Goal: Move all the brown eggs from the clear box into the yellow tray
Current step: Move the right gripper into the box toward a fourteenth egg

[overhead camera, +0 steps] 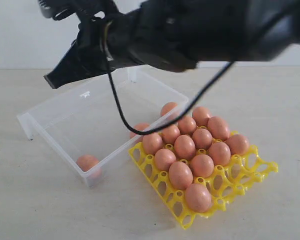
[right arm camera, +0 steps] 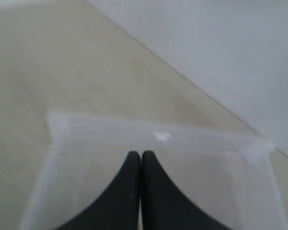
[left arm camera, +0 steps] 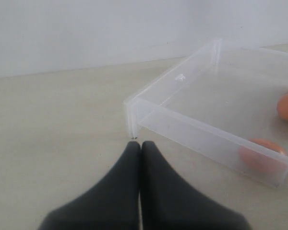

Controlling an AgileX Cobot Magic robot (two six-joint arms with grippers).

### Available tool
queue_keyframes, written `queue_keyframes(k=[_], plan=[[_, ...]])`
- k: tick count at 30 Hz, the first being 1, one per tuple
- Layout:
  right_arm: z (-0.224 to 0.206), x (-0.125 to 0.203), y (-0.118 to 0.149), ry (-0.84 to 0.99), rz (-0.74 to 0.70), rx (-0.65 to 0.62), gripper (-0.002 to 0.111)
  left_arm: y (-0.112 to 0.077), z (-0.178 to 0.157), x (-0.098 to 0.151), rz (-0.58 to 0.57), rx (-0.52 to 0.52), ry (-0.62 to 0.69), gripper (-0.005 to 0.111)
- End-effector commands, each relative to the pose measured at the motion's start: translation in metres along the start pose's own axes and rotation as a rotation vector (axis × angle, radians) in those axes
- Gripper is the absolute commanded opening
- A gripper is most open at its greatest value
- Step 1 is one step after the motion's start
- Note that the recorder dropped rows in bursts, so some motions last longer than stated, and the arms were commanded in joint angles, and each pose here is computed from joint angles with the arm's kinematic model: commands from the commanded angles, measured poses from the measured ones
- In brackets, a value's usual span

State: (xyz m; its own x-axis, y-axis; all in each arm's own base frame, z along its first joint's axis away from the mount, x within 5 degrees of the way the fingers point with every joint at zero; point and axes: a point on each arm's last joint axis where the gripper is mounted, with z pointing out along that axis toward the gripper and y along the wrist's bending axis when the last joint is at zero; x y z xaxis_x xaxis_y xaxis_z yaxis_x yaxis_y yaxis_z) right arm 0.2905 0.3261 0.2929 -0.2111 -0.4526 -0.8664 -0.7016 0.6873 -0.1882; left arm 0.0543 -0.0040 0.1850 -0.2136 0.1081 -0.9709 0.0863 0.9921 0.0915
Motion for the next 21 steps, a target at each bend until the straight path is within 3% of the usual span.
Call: queue_keyframes(k=[1,4,10,13,17,19,21], plan=[[0.031,0.011,0.002,0.501,-0.057,0.014,0.000,0.000,0.000,-0.001,0.001,-0.005,-0.011,-0.004],[0.046,0.006,-0.001,0.714,0.013,-0.174,0.000,0.000,0.000,-0.001,0.001,-0.005,-0.011,-0.004],[0.082,-0.001,-0.002,0.635,0.155,-0.336,0.003,0.000,0.000,-0.001,0.001,-0.005,-0.011,-0.004],[0.092,0.009,0.007,0.654,0.170,-0.394,0.019,0.000,0.000,-0.001,0.001,-0.005,-0.011,-0.004],[0.101,0.019,0.010,0.685,0.186,-0.388,0.049,0.000,0.000,-0.001,0.001,-0.005,-0.011,-0.004],[0.102,0.021,0.011,0.694,0.208,-0.382,0.057,0.000,0.000,-0.001,0.001,-0.005,-0.011,-0.004],[0.104,0.023,0.012,0.701,0.214,-0.385,0.059,0.000,0.000,-0.001,0.001,-0.005,-0.011,-0.004]])
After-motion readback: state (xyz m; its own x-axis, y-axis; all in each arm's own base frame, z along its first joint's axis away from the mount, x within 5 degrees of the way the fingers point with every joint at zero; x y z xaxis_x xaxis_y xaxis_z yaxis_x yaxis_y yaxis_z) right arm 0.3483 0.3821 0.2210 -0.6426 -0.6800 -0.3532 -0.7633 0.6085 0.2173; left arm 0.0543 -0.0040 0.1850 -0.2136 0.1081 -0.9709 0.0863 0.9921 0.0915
